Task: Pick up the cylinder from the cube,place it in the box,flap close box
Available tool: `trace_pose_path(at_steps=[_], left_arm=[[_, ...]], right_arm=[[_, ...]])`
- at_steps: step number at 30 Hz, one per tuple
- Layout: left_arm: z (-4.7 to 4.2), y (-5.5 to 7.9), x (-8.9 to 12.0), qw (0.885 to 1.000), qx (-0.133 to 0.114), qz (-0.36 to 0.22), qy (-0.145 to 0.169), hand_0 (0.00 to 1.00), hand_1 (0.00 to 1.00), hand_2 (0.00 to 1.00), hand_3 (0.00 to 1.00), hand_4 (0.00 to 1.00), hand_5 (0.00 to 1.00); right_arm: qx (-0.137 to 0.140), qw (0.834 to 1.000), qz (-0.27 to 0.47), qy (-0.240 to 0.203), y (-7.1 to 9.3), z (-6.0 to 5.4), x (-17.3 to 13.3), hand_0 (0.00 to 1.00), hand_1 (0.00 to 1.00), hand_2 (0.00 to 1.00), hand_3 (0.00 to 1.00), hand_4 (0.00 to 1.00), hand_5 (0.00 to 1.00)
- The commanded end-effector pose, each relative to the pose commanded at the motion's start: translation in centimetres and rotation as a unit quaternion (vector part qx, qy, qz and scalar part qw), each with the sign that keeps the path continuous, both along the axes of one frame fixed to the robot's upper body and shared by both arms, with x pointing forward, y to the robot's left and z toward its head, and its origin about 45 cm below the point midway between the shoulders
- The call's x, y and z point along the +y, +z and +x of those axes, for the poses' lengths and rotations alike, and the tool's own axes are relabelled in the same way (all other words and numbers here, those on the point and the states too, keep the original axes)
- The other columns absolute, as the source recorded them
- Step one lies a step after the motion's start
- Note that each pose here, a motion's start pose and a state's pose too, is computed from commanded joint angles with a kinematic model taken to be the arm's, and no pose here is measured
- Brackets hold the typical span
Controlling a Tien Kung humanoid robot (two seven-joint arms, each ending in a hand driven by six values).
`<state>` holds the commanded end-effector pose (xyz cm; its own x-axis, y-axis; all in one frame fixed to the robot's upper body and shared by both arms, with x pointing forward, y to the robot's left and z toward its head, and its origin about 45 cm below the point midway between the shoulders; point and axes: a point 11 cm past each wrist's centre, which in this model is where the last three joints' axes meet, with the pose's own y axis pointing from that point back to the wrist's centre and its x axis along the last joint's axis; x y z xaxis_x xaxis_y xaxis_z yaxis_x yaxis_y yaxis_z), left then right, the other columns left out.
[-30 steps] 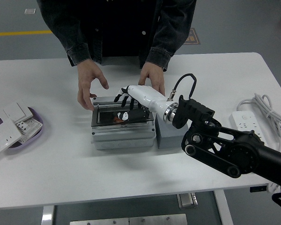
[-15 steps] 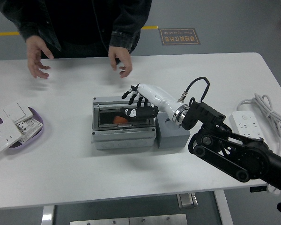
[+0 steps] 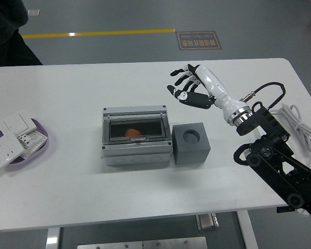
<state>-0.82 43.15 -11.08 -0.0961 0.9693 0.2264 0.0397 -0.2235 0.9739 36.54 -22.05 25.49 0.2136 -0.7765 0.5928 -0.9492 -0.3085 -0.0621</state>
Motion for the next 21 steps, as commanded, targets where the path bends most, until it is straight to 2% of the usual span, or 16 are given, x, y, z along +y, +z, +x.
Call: trace_pose_path(at_steps=[4,8,12,13,21], left_arm=[[-1.21,0.0,-0.1,1.0,0.012,0.0,0.01,0.634,0.663,0.577,0.636,0.716,0.286],[-2.15,-0.1,-0.2,1.0,0.021,-0.001,0.012,0.634,0.663,0.577,0.636,0.715,0.287],[-2.48,0.0,-0.1,1.0,0.023,0.0,0.014,0.634,0.663,0.577,0.636,0.715,0.287],[-2.53,0.0,0.0,1.0,0.023,0.001,0.014,0.635,0.663,0.577,0.637,0.716,0.287],[-2.94,0.2,0.5,1.0,0.027,0.005,0.014,0.635,0.663,0.579,0.638,0.717,0.288]], right_arm=[[0.011,0.995,0.089,-0.047,-1.5,-0.9,-3.6,0.375,0.438,0.569,0.67,0.684,0.466],[0.01,0.984,0.151,-0.098,-2.6,-1.9,-7.8,0.384,0.443,0.573,0.665,0.683,0.457],[0.0,0.972,0.19,-0.137,-2.5,-2.0,-11.0,0.384,0.443,0.573,0.665,0.683,0.457],[-0.003,0.969,0.2,-0.147,-2.5,-2.1,-11.7,0.411,0.462,0.574,0.664,0.686,0.458],[0.003,0.954,0.248,-0.166,-3.6,-2.5,-12.4,0.418,0.464,0.575,0.665,0.685,0.449]])
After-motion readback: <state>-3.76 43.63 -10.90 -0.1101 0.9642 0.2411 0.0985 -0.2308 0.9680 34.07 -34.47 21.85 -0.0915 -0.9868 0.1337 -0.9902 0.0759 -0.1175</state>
